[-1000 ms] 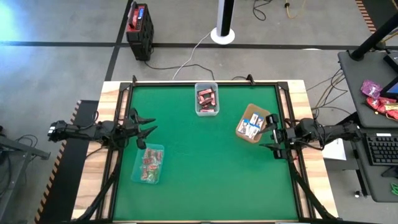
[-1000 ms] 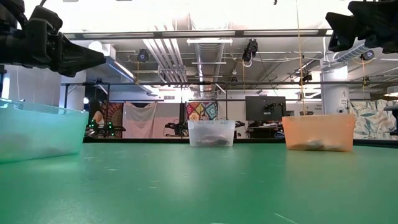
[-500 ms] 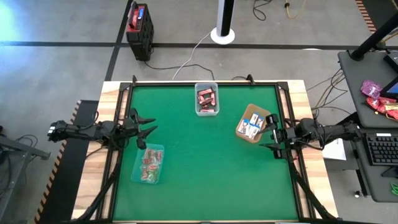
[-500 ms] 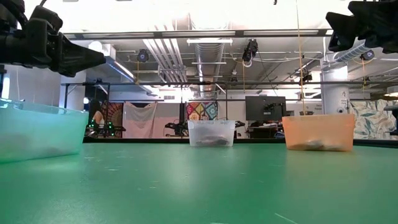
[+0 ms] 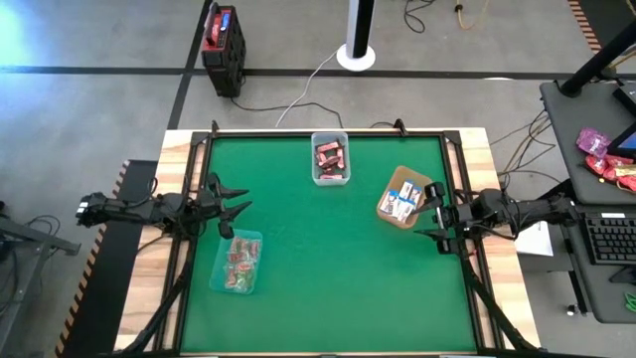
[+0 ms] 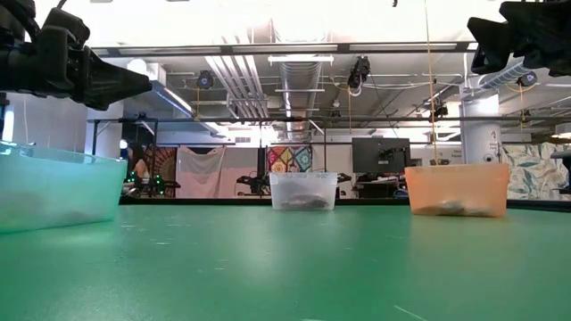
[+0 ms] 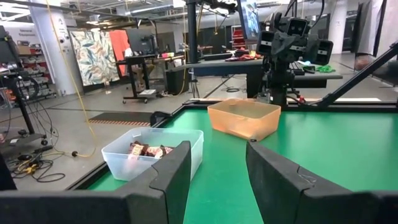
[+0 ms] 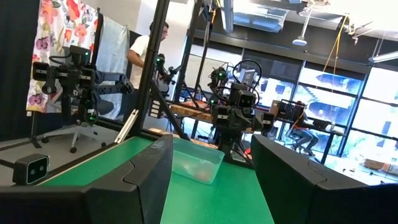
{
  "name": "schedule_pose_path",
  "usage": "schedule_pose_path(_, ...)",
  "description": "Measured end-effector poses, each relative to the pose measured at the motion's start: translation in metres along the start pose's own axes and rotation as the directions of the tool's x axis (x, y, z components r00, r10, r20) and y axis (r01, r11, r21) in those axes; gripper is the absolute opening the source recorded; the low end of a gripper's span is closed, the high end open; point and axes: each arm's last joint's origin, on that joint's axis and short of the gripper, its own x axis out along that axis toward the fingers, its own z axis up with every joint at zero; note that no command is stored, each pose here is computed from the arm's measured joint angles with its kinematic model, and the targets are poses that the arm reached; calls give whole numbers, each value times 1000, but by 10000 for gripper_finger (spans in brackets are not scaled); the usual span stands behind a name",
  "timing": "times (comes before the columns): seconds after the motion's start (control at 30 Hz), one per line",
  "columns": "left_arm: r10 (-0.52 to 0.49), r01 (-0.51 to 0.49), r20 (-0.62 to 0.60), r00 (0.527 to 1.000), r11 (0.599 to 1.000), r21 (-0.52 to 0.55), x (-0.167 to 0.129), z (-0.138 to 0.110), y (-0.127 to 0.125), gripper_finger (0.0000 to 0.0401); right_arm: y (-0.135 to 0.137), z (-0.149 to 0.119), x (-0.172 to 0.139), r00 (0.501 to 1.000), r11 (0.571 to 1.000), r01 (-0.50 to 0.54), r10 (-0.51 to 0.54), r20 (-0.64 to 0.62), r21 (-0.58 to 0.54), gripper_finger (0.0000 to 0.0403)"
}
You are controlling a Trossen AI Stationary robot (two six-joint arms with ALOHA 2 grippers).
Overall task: Sort candy by brand, put in halloween buckets
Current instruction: Return to Home Position
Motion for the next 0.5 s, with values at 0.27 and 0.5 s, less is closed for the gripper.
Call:
schedule_pose_path(0.27, 0, 0, 1, 1000, 1000, -1, 0, 0, 0, 139, 0, 0, 0, 1000, 1000, 0, 0, -1, 0, 210)
schedule_pose_path(0.5, 0, 0, -3, 1000, 1000, 1, 0, 0, 0, 139, 0, 0, 0, 1000, 1000, 0, 0, -1, 0, 210)
